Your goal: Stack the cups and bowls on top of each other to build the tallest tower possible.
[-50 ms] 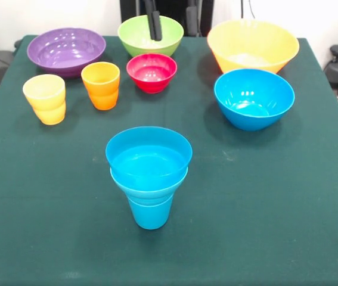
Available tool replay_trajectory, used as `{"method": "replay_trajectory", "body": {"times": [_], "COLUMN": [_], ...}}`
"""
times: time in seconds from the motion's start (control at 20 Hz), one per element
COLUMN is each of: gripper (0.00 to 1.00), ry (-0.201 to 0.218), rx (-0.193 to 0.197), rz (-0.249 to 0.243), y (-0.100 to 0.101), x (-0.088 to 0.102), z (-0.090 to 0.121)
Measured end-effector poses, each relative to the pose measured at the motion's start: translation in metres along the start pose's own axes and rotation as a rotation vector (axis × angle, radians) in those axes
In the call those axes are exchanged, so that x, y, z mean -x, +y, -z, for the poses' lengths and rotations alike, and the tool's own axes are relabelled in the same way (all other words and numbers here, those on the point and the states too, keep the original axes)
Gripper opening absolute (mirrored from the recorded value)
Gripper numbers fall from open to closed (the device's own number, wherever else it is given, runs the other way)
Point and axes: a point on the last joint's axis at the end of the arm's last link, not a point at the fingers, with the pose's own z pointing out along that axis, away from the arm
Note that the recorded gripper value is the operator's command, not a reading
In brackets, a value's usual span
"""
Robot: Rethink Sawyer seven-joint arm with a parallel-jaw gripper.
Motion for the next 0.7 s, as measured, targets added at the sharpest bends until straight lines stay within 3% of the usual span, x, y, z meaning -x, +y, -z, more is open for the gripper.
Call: {"method": "replay_trajectory", "body": {"times": [0.35,0.7], "gripper": [1.0,1.0], "ry": [0.001,0.002], "rx": [-0.035,-0.047], "rz": [-0.063,-0.126], "y": [-0.001,0.022], "x": [-0.034,-0.062], "z": [-0.022,-0.047]}}
